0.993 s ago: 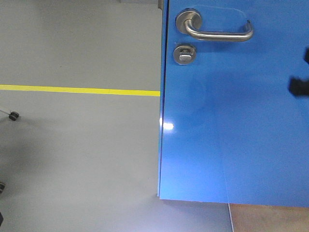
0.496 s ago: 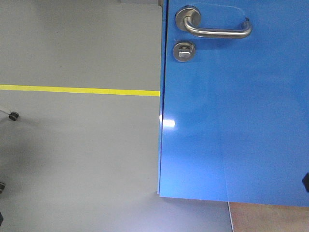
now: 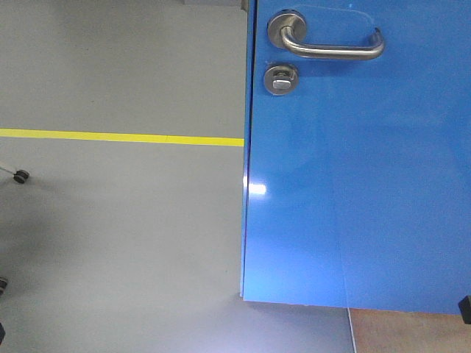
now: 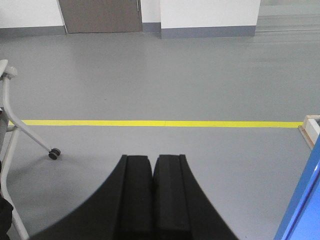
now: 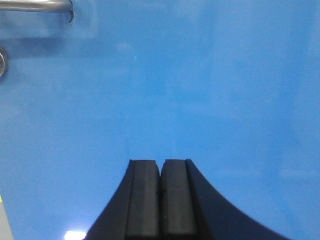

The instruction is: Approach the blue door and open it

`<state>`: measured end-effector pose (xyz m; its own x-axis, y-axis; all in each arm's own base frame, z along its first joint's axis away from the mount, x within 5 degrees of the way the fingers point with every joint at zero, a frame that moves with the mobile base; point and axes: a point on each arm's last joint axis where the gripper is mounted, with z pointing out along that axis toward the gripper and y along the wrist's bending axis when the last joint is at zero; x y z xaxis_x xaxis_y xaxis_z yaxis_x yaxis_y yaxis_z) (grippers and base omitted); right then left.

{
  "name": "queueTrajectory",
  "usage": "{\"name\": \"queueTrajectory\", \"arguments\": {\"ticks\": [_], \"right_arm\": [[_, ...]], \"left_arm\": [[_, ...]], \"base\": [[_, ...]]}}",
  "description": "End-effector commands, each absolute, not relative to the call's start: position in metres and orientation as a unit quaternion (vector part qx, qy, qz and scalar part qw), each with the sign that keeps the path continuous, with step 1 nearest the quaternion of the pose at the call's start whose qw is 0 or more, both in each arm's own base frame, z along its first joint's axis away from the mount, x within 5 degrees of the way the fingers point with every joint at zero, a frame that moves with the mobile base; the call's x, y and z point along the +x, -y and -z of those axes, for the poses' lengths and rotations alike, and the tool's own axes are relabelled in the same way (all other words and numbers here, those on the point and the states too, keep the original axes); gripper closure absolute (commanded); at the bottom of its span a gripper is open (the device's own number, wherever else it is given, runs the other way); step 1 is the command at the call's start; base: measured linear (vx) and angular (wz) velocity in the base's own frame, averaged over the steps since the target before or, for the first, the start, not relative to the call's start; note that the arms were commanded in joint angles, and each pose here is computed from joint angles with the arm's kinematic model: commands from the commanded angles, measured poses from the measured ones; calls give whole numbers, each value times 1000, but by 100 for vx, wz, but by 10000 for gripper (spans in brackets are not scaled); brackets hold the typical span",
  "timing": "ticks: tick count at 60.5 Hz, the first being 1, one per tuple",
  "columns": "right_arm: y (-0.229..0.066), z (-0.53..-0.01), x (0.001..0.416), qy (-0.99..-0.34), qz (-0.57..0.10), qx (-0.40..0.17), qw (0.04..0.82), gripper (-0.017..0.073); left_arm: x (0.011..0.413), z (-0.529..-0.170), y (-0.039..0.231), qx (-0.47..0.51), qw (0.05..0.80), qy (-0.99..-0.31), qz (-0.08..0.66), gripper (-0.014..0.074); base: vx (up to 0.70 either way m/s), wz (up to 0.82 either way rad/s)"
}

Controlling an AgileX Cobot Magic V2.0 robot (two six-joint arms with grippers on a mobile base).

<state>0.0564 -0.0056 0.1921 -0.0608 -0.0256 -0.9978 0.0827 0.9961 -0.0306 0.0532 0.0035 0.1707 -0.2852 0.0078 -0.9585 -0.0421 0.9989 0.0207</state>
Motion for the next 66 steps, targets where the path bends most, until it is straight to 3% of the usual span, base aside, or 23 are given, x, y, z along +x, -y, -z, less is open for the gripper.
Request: {"name": "queueTrajectory", "arguments": {"ticks": [1,66], "right_arm": [[4,-199,56,-691,44,9,722,564],[4,-200,56,-687,41,10,725,564]], "left_arm": [[53,-190,-3,-10,648,-761,-15,523],[53,-190,-3,-10,648,-761,-15,523]], "base": [[0,0],[0,0]]}}
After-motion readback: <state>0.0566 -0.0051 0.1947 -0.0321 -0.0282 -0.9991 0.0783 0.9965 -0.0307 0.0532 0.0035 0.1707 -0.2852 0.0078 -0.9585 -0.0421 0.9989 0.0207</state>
